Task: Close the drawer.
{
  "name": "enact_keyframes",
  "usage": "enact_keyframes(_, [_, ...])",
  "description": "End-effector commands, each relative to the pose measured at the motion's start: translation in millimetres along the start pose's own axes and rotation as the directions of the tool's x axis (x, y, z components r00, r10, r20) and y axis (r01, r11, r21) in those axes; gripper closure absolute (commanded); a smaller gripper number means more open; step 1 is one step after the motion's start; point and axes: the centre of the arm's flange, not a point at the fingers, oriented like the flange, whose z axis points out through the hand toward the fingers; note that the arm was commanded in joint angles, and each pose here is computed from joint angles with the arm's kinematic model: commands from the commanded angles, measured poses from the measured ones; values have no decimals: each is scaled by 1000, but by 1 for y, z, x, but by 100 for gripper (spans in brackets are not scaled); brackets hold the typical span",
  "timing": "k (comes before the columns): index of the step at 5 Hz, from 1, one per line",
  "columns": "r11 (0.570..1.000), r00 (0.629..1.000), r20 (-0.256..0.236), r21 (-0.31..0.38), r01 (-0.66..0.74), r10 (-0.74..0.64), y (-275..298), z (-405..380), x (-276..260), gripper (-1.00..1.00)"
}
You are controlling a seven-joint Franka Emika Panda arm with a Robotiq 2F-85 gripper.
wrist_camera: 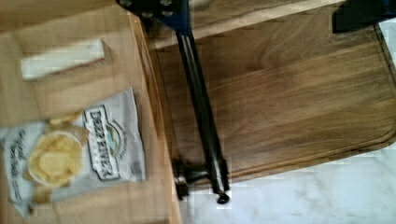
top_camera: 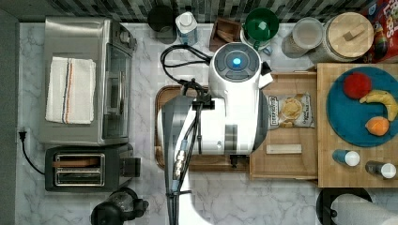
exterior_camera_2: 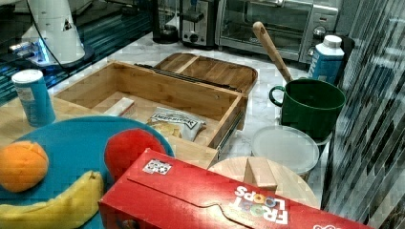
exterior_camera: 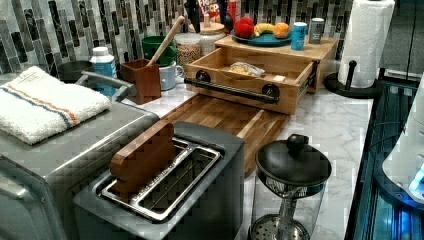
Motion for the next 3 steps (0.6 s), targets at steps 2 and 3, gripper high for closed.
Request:
enact_keyframes(2, [924,925,16,-28,381,-381,-50,69,-15,100])
enact_keyframes(3, [925,925,61,-40,379,-376,-49,93,-13,100])
